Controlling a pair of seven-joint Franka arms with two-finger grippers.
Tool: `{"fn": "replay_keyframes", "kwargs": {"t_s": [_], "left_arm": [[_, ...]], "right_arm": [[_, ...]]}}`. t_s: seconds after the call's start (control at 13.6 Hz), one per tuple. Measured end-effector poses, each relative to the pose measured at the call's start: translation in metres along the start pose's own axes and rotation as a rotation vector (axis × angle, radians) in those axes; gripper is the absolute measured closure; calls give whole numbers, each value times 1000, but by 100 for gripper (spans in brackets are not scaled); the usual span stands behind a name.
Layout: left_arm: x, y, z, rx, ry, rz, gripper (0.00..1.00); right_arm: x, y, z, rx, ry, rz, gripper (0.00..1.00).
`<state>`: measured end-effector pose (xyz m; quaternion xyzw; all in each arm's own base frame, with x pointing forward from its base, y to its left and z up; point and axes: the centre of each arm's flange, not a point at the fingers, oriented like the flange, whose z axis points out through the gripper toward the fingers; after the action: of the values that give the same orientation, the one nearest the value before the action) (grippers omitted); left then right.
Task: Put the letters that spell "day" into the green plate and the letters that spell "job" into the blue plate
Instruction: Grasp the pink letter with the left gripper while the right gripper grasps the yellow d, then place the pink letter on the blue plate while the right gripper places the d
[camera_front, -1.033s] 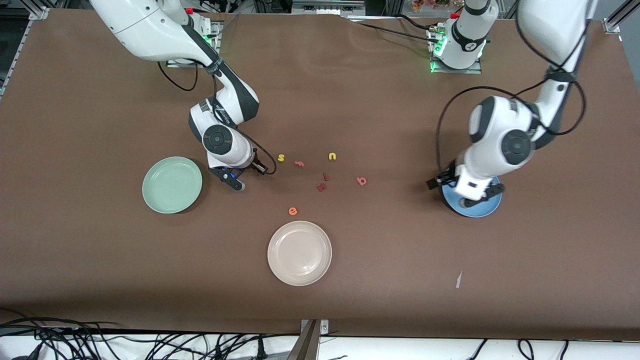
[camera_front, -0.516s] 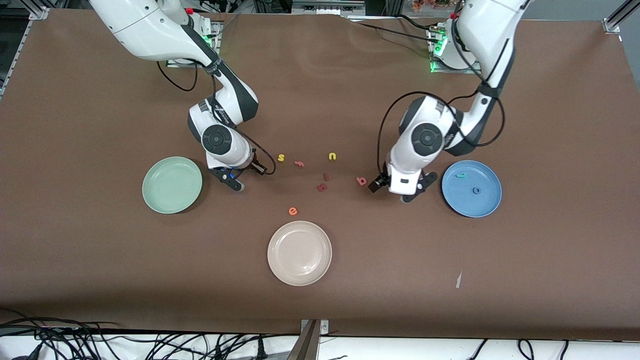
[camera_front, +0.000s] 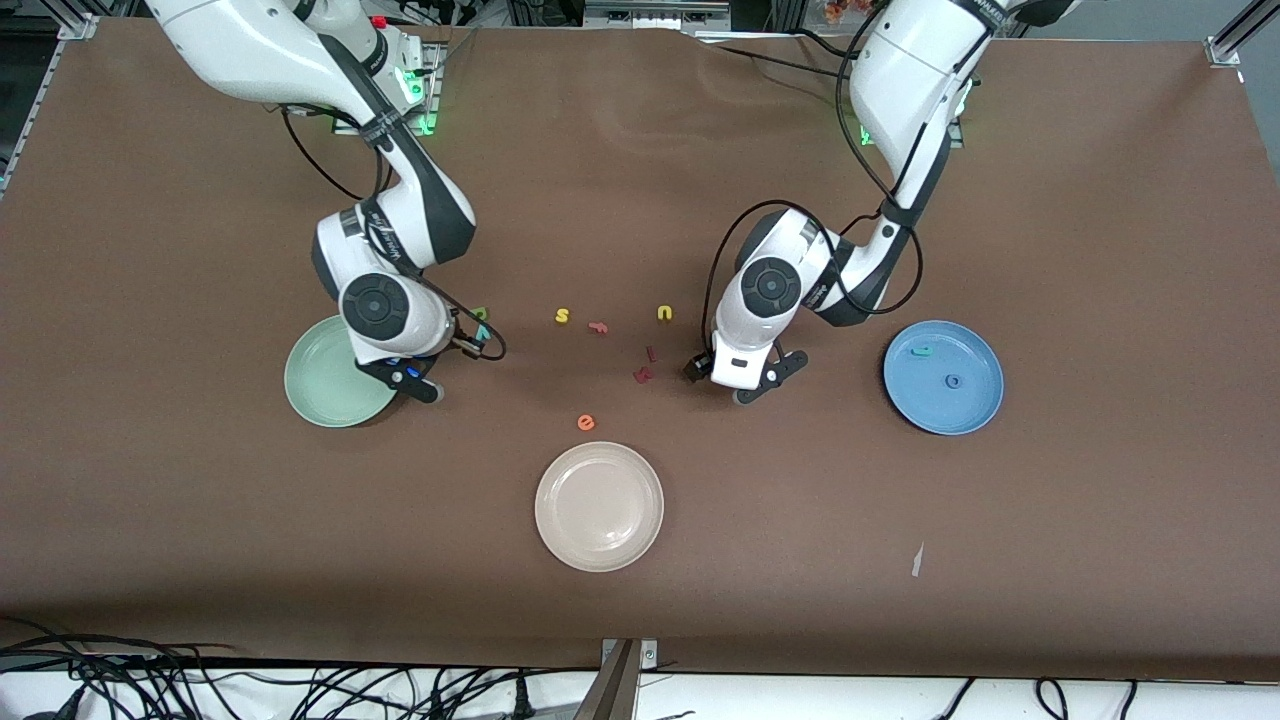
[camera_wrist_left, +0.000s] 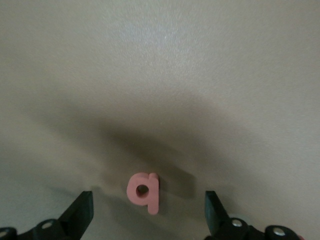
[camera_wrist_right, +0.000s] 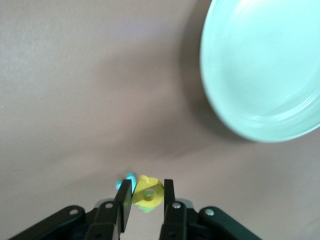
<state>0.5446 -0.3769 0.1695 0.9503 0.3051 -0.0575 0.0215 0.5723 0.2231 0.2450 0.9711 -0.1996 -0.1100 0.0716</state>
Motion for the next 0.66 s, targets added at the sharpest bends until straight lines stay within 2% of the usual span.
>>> {"fn": "replay_keyframes", "kwargs": {"t_s": [0.07, 0.22, 0.3, 0.37, 0.59, 0.66], "left_arm": [[1, 0, 4, 5, -2, -2, 4], [3, 2, 3, 0, 0, -2, 20], [3, 2, 2, -2, 1, -5, 22], [3, 3, 2, -3, 2, -8, 30], [4, 5, -3, -6, 4, -13, 64], [5, 5, -4, -6, 4, -14, 72]], "right_arm": [[10, 12, 0, -9, 1, -26, 70], [33, 43, 8, -31, -4, -77, 70], [45, 59, 12, -41, -7, -102, 70], [55, 75, 17, -48, -9, -127, 70], [74, 110, 31, -56, -8, -164, 70], [74, 112, 33, -51, -9, -161, 65]]}}
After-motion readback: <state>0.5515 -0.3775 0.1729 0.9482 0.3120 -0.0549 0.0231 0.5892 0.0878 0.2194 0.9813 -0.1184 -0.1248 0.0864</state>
